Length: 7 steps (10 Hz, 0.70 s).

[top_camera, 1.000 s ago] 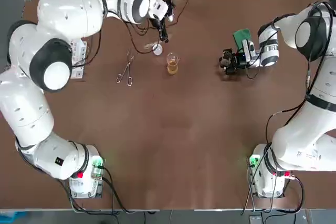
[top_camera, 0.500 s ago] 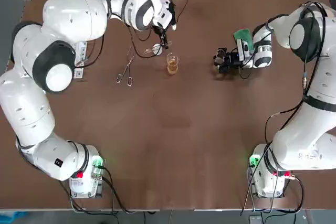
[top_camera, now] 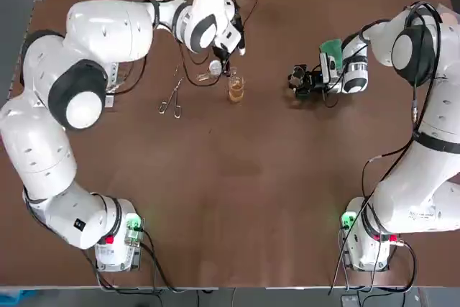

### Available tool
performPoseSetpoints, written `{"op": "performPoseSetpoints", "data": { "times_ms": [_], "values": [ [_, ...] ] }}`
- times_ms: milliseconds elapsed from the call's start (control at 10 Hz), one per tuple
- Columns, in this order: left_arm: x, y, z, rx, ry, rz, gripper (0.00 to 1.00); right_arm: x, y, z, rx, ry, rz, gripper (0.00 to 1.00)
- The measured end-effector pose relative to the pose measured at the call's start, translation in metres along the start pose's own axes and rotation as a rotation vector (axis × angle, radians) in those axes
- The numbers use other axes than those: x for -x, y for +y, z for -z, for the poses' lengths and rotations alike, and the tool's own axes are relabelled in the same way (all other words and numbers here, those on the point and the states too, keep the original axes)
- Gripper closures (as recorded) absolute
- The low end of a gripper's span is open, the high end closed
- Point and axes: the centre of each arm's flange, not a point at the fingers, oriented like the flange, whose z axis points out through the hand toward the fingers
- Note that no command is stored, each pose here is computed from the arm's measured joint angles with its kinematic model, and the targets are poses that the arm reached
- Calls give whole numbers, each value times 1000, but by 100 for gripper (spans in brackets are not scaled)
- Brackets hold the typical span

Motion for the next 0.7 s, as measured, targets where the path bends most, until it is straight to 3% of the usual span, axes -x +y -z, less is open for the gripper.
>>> {"op": "performPoseSetpoints", "data": {
  "times_ms": [700],
  "values": [
    [-4, 3, -10, -80, -103, 5, 79, 0, -1, -10, 6, 1, -2, 61]
  ]
}}
